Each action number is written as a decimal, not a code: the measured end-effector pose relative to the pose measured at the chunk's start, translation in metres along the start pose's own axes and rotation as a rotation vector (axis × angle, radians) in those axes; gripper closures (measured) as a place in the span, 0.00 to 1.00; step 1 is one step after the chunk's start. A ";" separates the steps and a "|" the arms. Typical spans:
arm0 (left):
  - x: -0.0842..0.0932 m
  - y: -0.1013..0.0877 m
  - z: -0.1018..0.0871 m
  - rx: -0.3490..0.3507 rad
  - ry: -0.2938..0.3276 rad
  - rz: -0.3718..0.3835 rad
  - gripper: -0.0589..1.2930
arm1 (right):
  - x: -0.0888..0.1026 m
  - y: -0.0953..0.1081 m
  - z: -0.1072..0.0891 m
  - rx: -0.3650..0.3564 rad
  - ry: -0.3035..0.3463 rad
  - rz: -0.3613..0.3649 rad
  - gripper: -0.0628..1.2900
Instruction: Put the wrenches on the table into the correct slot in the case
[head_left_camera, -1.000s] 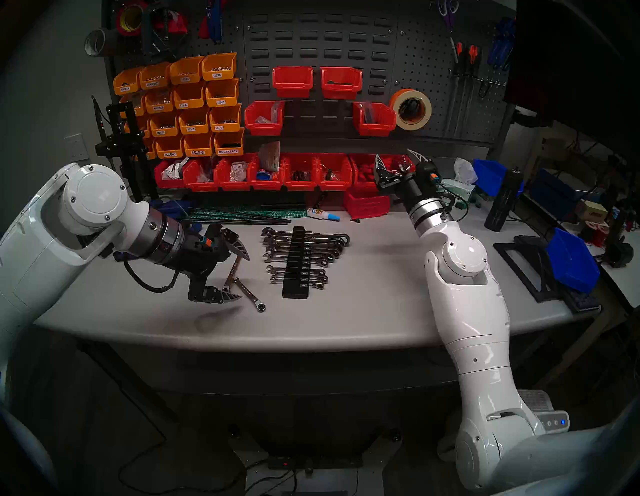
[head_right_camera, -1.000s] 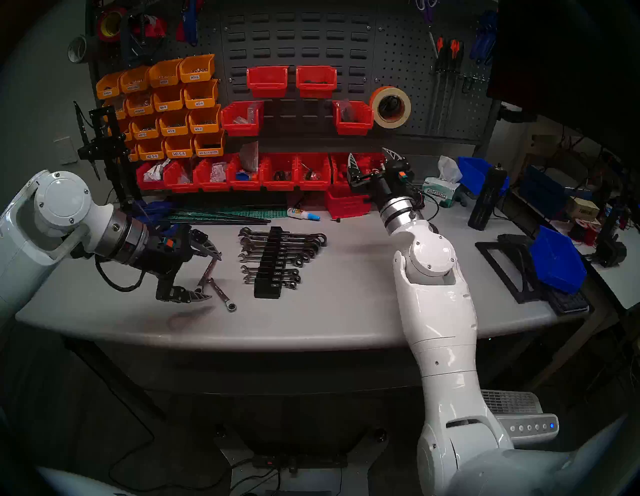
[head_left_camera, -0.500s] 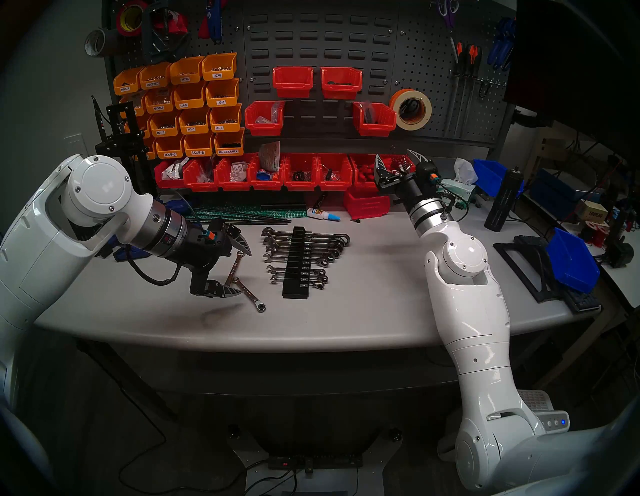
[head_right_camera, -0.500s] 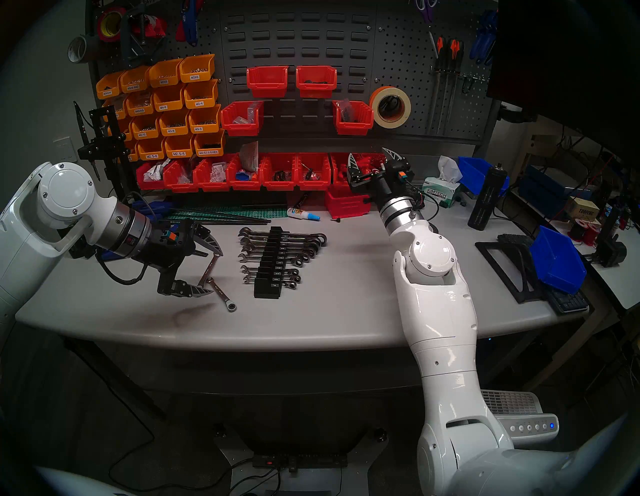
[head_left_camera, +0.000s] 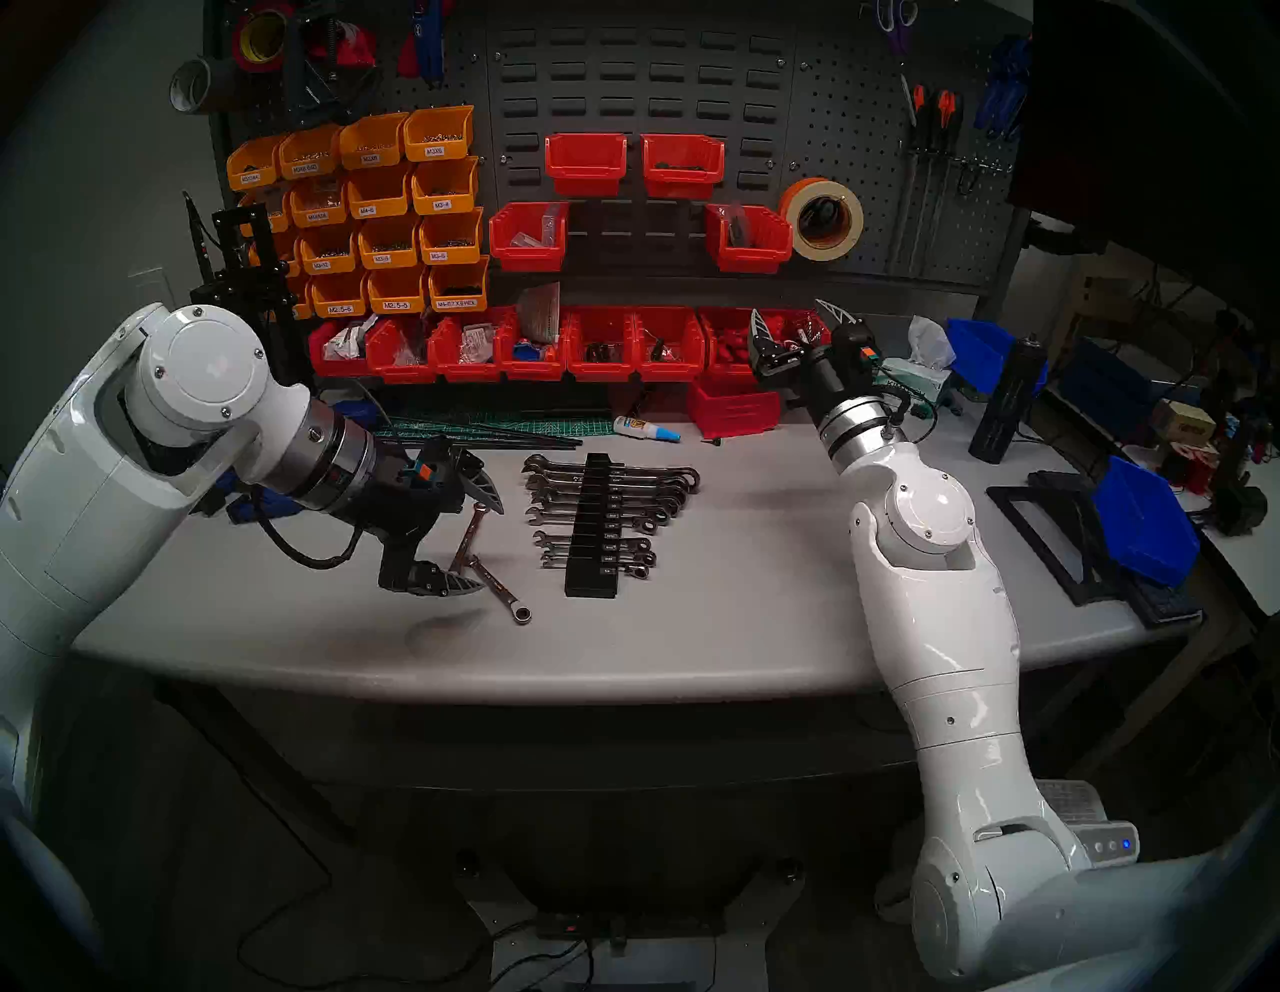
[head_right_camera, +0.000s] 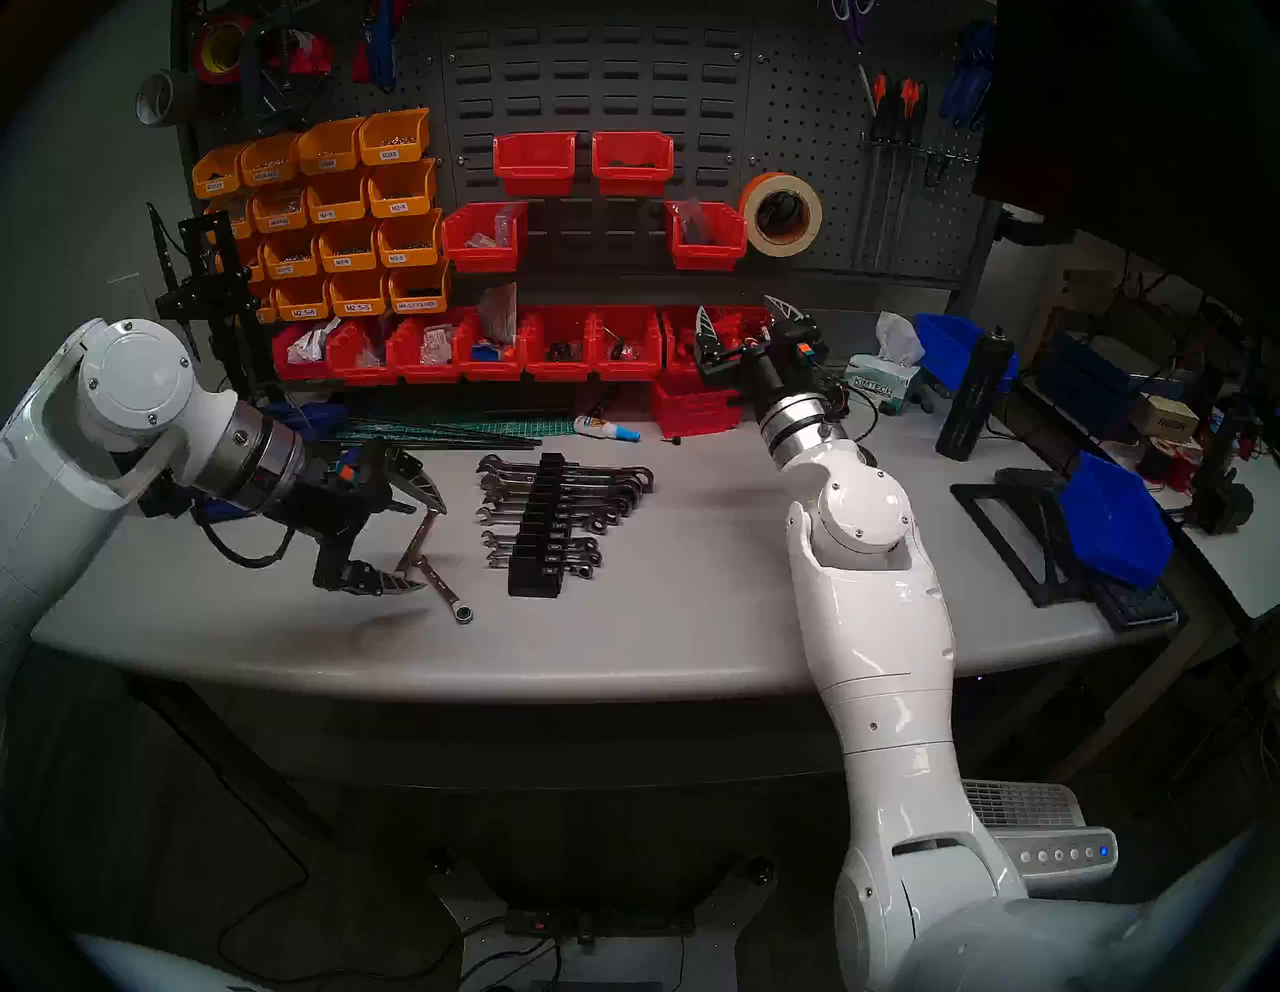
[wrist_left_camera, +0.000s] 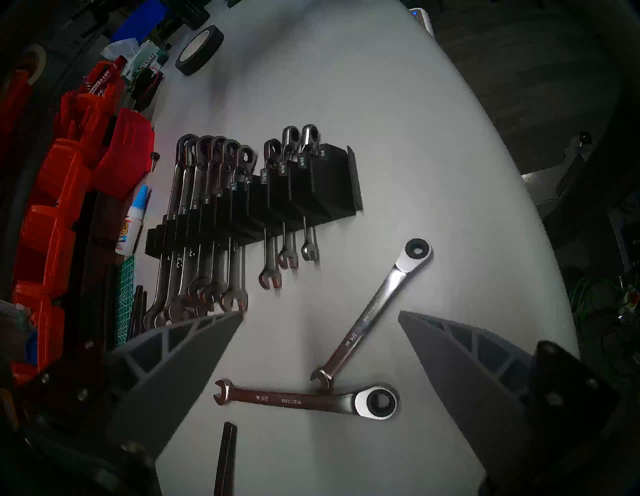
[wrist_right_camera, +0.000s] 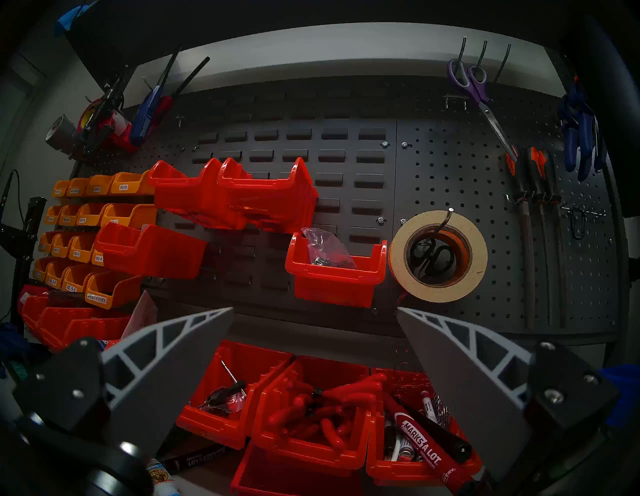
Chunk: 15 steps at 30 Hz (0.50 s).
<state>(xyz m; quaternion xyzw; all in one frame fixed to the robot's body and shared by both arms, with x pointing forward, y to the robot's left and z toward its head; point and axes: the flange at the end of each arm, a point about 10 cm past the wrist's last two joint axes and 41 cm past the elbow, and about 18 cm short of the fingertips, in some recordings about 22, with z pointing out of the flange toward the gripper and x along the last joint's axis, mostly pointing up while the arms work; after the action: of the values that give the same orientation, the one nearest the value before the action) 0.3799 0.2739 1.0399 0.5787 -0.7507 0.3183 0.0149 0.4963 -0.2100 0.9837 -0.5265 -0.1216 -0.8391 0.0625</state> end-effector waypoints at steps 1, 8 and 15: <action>-0.001 0.000 0.000 0.000 -0.003 0.001 0.04 | 0.000 0.000 0.000 0.000 0.000 0.000 0.04; -0.008 -0.001 0.007 0.003 -0.021 0.011 0.04 | 0.000 0.000 0.000 0.000 0.000 0.000 0.04; -0.007 0.001 0.018 -0.014 -0.026 0.025 0.05 | 0.000 0.000 0.000 0.000 0.000 0.000 0.04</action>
<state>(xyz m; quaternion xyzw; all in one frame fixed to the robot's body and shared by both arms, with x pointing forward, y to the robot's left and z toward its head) 0.3875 0.2711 1.0218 0.5730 -0.7603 0.3058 0.0052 0.4963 -0.2100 0.9836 -0.5265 -0.1217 -0.8391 0.0625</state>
